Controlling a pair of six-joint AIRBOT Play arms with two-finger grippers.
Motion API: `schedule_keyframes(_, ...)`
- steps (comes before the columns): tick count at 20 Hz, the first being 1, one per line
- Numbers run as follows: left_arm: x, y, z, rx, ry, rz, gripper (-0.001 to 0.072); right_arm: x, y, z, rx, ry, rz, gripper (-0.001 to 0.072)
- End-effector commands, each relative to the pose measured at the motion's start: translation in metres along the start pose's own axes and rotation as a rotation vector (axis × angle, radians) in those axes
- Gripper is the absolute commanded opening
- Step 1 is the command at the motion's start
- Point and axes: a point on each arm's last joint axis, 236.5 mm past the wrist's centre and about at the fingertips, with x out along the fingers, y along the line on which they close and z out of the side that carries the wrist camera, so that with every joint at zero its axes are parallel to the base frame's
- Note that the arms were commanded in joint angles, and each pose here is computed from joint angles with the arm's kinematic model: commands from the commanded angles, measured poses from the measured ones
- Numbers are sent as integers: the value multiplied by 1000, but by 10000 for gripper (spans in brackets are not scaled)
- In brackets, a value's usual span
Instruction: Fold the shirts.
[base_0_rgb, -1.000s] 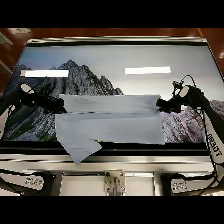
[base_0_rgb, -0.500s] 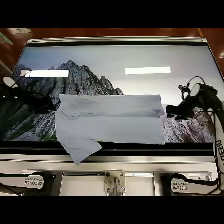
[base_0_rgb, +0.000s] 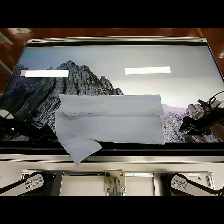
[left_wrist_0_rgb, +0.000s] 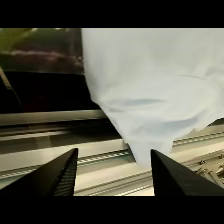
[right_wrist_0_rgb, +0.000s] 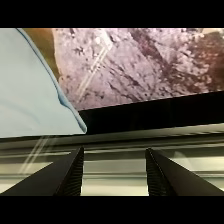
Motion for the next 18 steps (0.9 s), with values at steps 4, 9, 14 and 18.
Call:
schedule_keyframes(4,32,6,-12,-36,-38,-54,527,4,10,10,30,-67,83,524)
schedule_keyframes(9,48,1,-4,-51,-81,-82,526,3,18,13,45,-82,117,524)
schedule_keyframes(14,61,-4,-3,-36,-96,-100,360,2,23,11,63,-72,138,525)
schedule_keyframes(18,60,-11,-1,-30,-103,-127,166,5,23,3,67,-39,142,526)
